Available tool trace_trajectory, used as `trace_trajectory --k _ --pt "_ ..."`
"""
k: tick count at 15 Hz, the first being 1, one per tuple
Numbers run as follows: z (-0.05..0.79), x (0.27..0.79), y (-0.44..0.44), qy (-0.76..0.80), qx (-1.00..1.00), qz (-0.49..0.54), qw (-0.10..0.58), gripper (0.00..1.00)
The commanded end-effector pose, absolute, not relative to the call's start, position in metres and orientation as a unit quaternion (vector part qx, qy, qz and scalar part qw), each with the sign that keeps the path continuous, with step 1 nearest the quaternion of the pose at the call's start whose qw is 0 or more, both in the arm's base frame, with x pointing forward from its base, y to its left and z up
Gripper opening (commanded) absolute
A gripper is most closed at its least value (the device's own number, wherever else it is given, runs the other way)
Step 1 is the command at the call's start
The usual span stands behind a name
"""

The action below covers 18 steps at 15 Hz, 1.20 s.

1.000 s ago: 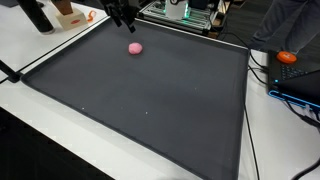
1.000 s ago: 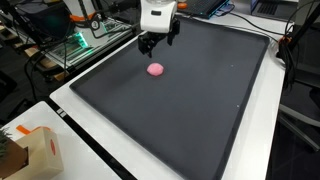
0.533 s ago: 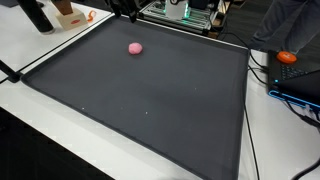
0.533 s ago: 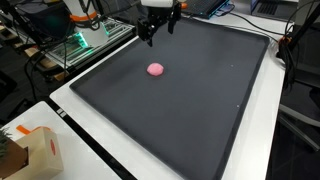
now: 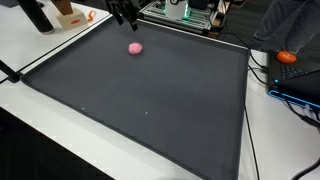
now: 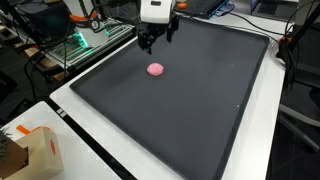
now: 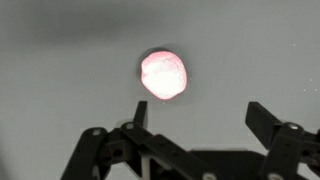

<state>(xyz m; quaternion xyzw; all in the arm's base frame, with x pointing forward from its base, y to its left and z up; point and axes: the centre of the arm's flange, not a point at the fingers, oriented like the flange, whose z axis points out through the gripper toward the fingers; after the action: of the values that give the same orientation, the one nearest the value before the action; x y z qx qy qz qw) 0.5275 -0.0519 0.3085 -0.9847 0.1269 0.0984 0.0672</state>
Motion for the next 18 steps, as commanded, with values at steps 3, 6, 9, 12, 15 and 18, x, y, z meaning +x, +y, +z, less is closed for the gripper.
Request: trace_trajectory --k 3,6,9,12,15,18 --pt "0.257 0.504 -0.053 0.149 -0.983 0.097 0.054 1.00" --pt "0.239 0.496 -0.050 0.158 -0.982 0.095 0.052 1.00" --pt "0.224 0.492 -0.050 0.162 -0.982 0.091 0.045 1.00" --pt "0.214 0.489 -0.049 0.167 -0.981 0.090 0.042 1.00" --pt "0.206 0.487 -0.047 0.169 -0.981 0.090 0.041 1.00" --pt "0.202 0.488 -0.046 0.173 -0.980 0.090 0.038 0.80"
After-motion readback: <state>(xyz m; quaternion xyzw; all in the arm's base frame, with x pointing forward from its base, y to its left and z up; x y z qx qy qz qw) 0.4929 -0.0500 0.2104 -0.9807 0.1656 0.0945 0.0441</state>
